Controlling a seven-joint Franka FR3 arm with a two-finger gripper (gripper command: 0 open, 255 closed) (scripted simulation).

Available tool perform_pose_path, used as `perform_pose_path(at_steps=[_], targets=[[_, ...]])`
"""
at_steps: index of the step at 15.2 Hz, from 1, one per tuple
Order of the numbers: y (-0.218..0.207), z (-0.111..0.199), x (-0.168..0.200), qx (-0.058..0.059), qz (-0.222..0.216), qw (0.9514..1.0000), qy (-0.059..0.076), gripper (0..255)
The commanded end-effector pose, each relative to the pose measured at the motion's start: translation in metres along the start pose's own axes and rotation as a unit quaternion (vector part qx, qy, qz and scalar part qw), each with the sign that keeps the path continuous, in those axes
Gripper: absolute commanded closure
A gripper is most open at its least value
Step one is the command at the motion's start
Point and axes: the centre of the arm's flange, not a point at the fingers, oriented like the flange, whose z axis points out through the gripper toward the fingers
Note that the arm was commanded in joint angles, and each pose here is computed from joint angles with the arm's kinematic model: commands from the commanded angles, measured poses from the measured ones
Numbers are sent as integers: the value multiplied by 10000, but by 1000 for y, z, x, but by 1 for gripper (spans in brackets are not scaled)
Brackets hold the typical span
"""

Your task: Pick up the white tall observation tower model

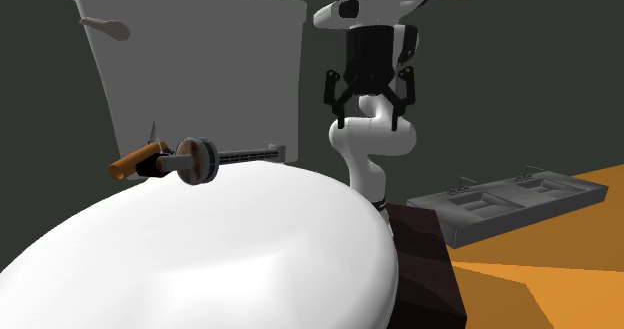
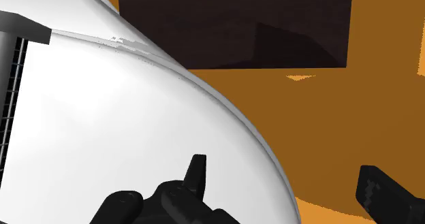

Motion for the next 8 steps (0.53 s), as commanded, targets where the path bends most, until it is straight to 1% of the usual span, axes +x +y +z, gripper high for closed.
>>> perform_pose_path(at_steps=[1,8], targets=[[0,0,0,0,0,10000,0,0],[92,9,7,82,238,9987,446,0]])
